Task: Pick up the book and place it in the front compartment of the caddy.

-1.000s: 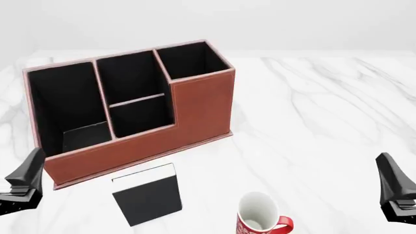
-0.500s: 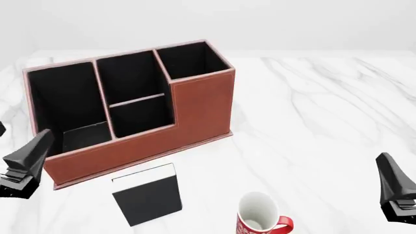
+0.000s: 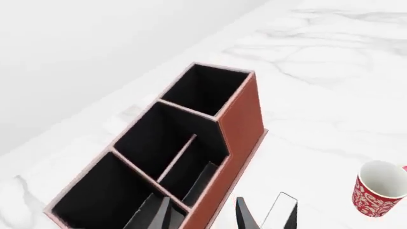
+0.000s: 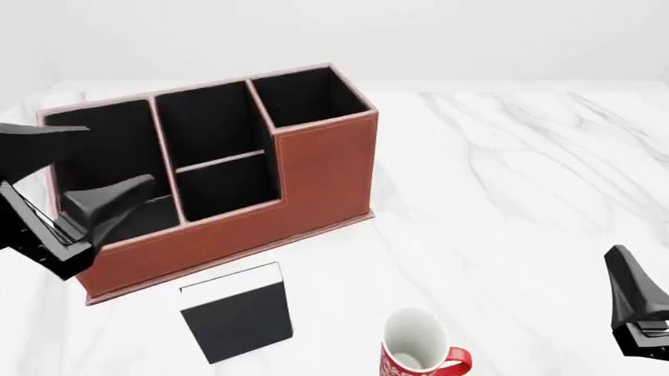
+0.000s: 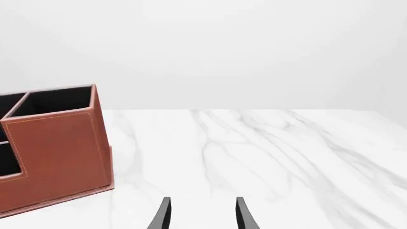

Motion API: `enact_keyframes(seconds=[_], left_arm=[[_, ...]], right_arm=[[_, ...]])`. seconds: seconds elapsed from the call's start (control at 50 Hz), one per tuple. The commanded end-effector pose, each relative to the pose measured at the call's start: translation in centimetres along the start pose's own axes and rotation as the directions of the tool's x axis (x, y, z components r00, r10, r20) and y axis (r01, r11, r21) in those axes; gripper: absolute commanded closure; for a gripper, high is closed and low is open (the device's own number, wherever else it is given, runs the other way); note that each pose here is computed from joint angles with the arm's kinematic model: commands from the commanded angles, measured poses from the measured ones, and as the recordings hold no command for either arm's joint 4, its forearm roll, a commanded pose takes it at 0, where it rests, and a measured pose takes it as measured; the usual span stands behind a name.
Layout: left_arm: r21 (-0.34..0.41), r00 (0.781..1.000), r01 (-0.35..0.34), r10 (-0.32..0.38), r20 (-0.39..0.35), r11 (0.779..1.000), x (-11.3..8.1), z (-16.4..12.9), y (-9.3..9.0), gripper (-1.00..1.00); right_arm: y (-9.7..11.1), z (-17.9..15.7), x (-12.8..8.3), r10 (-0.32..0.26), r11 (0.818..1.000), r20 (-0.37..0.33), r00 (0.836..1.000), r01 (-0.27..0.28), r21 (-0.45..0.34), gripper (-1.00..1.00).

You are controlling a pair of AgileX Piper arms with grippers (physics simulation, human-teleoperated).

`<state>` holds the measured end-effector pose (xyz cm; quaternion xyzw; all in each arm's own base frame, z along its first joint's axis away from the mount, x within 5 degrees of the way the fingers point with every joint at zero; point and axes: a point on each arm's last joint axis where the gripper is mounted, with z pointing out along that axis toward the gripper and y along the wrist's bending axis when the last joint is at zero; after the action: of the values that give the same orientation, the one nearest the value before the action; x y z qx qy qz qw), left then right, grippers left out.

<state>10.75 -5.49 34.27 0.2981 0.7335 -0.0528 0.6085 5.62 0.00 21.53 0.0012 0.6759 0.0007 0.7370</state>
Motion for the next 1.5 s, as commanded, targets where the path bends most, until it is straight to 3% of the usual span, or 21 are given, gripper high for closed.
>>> enact_keyframes(seconds=[0.02, 0.06, 0.1, 0.16, 0.22, 0.34, 0.4, 0.44, 0.58, 0.82, 0.88, 0.9, 1.04, 1.2, 1.5], left_arm=[[0.148, 0.989, -0.141, 0.146, -0.019, 0.979, -4.2, -2.0, -0.2, -1.0], [0.188, 0.982, -0.179, 0.188, -0.034, 0.966, -4.3, -1.5, -0.6, -1.0], [0.173, 0.975, -0.206, 0.216, -0.043, 0.963, -4.4, -1.2, -0.4, -1.0], [0.252, 0.966, -0.214, 0.243, -0.088, 0.944, -4.5, -0.2, -1.2, -1.0], [0.274, 0.943, -0.263, 0.306, -0.128, 0.925, -4.3, 0.6, -1.2, -1.0], [0.321, 0.912, -0.297, 0.367, -0.185, 0.899, -4.4, 1.4, -1.3, -1.0], [0.334, 0.88, -0.325, 0.412, -0.235, 0.885, -3.3, 2.0, -1.1, -1.0], [0.345, 0.881, -0.316, 0.408, -0.238, 0.884, -3.9, 2.0, -1.1, -1.0], [0.394, 0.842, -0.326, 0.454, -0.293, 0.859, -3.2, 2.6, -1.2, -1.0], [0.458, 0.824, -0.309, 0.475, -0.309, 0.834, -4.4, 3.5, -1.9, -1.0], [0.466, 0.809, -0.315, 0.491, -0.323, 0.827, -3.9, 3.8, -1.9, -1.0], [0.456, 0.783, -0.337, 0.514, -0.35, 0.824, -2.4, 3.8, -1.2, -1.0], [0.482, 0.781, -0.305, 0.505, -0.366, 0.821, -1.7, 4.7, -2.1, -1.0], [0.518, 0.754, -0.285, 0.522, -0.398, 0.807, 0.5, 5.5, -3.0, -1.0], [0.536, 0.757, -0.259, 0.513, -0.405, 0.804, 1.5, 6.5, -4.2, -1.0]], right_arm=[[0.0, 0.0, 0.0, 0.0, 1.0, 0.0, 1.0, 0.0, 0.0, -1.0], [0.0, 0.0, 0.0, -0.001, 1.0, 0.0, 1.0, 0.001, 0.0, -1.0], [0.0, 0.0, 0.0, -0.001, 1.0, 0.0, 1.0, 0.001, 0.0, -1.0], [0.0, 0.0, 0.0, 0.0, 1.0, 0.0, 1.0, 0.0, 0.0, -1.0], [0.0, 0.0, 0.0, -0.001, 1.0, 0.0, 1.0, 0.001, 0.0, -1.0], [0.0, 0.0, 0.0, -0.001, 1.0, 0.0, 1.0, 0.001, 0.0, -1.0], [0.0, 0.0, 0.0, -0.001, 1.0, 0.0, 1.0, 0.001, 0.0, -1.0], [0.0, 0.0, 0.0, -0.001, 1.0, 0.0, 1.0, 0.001, 0.0, -1.0], [0.0, 0.0, 0.0, -0.001, 1.0, 0.0, 1.0, 0.001, 0.0, -1.0], [0.0, 0.0, 0.0, -0.001, 1.0, 0.0, 1.0, 0.001, 0.0, -1.0], [0.0, 0.0, 0.0, -0.001, 1.0, 0.0, 1.0, 0.001, -0.001, -1.0], [0.0, 0.0, 0.0, -0.001, 1.0, 0.0, 1.0, 0.001, 0.0, -1.0], [0.0, 0.0, 0.0, -0.001, 1.0, 0.0, 1.0, 0.001, 0.0, -1.0], [0.0, 0.0, 0.0, -0.001, 1.0, 0.001, 1.0, 0.001, 0.0, -1.0], [0.0, 0.0, 0.0, -0.001, 1.0, 0.0, 1.0, 0.001, -0.001, -1.0]])
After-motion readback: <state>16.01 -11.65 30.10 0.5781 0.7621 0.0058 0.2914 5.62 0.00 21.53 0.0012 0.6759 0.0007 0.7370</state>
